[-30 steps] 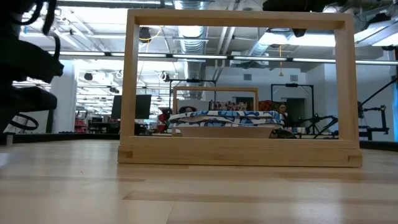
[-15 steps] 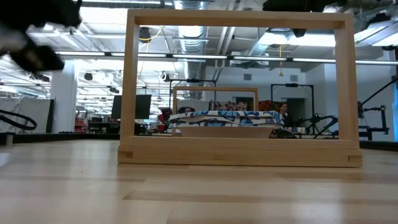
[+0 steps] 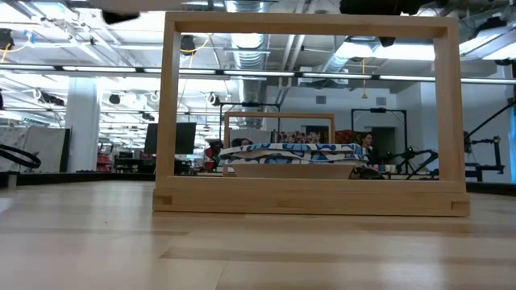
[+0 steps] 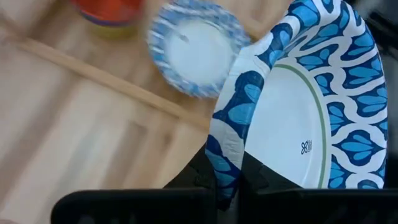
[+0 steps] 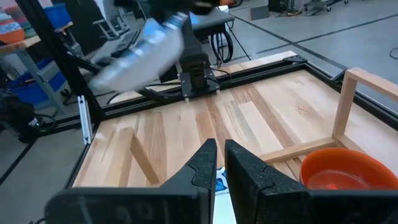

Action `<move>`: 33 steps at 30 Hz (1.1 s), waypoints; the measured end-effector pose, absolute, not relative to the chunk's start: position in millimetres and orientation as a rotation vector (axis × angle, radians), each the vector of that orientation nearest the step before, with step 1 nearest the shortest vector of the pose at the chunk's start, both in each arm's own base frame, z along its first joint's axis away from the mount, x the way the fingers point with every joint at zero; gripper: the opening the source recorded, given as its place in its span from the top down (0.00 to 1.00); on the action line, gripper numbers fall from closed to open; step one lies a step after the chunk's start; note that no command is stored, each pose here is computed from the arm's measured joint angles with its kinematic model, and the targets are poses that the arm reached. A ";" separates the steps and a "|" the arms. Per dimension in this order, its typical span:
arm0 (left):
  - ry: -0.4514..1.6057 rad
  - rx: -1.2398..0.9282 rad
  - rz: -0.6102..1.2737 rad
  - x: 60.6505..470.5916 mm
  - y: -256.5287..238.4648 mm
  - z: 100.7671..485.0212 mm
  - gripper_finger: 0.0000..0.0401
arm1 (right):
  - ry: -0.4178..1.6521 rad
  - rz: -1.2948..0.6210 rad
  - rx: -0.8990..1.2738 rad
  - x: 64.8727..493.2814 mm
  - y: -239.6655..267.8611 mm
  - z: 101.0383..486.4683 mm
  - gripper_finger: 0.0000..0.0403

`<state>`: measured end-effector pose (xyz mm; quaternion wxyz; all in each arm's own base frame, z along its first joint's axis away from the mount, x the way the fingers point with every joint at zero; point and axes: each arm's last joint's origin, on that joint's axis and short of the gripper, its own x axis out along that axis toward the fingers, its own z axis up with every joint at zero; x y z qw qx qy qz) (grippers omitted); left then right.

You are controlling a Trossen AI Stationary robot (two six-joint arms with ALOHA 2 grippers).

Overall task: Place and stack bowls onto a shelf
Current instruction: Stack the blue patterned bowl on top of the blue patterned bowl on the shelf

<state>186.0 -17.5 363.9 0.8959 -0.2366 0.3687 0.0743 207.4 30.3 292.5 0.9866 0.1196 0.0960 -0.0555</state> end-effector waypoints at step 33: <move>0.694 -0.569 0.326 373.9 28.5 233.7 1.00 | -0.041 -0.100 0.267 205.1 29.7 317.2 0.85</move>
